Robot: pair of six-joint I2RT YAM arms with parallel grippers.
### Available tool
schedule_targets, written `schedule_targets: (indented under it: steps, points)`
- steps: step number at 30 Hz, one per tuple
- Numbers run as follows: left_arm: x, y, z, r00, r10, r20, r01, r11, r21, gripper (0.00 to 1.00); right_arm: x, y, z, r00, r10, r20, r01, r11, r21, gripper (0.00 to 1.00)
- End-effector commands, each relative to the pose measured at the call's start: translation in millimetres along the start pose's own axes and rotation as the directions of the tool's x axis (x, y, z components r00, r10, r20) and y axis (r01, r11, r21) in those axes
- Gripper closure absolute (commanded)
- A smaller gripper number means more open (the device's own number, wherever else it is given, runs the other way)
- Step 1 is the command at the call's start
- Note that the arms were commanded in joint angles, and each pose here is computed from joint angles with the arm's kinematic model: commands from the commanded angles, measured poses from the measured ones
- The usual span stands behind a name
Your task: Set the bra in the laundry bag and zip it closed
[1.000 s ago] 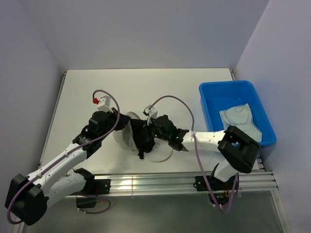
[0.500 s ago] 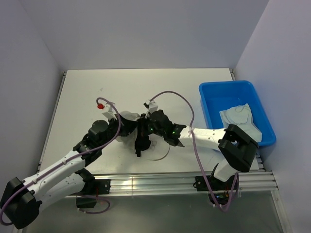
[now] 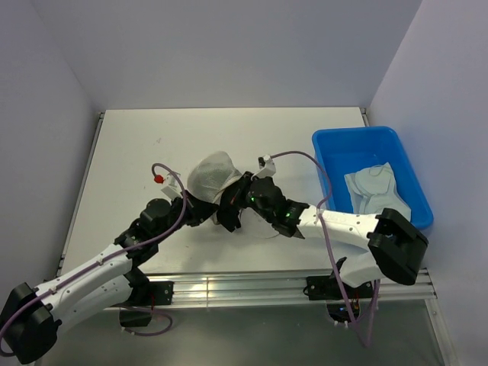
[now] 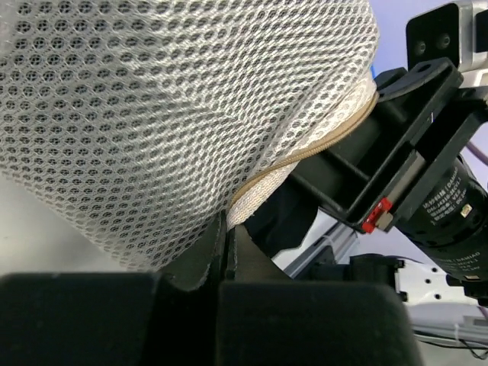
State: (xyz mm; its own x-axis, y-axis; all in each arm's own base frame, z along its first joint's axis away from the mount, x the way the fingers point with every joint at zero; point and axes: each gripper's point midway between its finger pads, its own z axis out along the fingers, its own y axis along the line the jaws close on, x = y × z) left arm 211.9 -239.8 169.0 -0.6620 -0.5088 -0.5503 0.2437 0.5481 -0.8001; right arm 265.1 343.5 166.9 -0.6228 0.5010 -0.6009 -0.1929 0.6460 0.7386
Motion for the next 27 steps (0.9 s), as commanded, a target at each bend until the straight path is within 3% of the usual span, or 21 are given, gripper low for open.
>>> schedule_targets:
  steps: [1, 6, 10, 12, 13, 15, 17, 23, 27]
  points:
    - [2, -13, -1, 0.999, -0.049, -0.014, 0.049, 0.998, 0.049, 1.0, -26, 6, 9, 0.989, 0.088, 0.115, -0.091, 0.995, 0.026, 1.0]
    - [5, -27, -2, 0.995, -0.094, -0.038, 0.098, 0.989, 0.112, 1.0, 6, -32, 34, 0.991, 0.111, 0.079, -0.121, 0.983, 0.137, 1.0]
    - [3, -41, -7, 0.989, -0.14, -0.055, 0.147, 0.977, 0.156, 1.0, 1, -46, 32, 0.991, 0.077, 0.112, -0.098, 0.977, 0.188, 0.98]
    - [-1, -50, -10, 0.986, -0.157, -0.055, 0.165, 0.97, 0.179, 1.0, -6, -49, 30, 0.991, 0.034, 0.13, -0.062, 0.975, 0.215, 0.77]
    - [-4, -54, -11, 0.985, -0.167, -0.051, 0.174, 0.967, 0.187, 1.0, -10, -47, 28, 0.991, 0.021, 0.134, -0.05, 0.976, 0.214, 0.53]
    - [-9, -58, -12, 0.984, -0.176, -0.038, 0.18, 0.965, 0.189, 1.0, -15, -48, 24, 0.991, -0.056, 0.119, 0.026, 0.971, 0.239, 0.32]
    - [-19, -56, -11, 0.984, -0.177, 0.002, 0.175, 0.972, 0.16, 1.0, -12, -44, 20, 0.994, -0.104, 0.042, 0.091, 0.964, 0.249, 0.18]
    - [-32, -28, -11, 0.98, -0.177, 0.091, 0.17, 0.983, 0.073, 1.0, -4, -33, -15, 0.954, -0.253, -0.163, 0.28, 0.944, 0.176, 0.08]
    - [-42, -19, -12, 0.981, -0.148, 0.126, 0.144, 0.989, 0.042, 1.0, -5, -38, -46, 0.931, -0.303, -0.201, 0.334, 0.932, 0.141, 0.07]
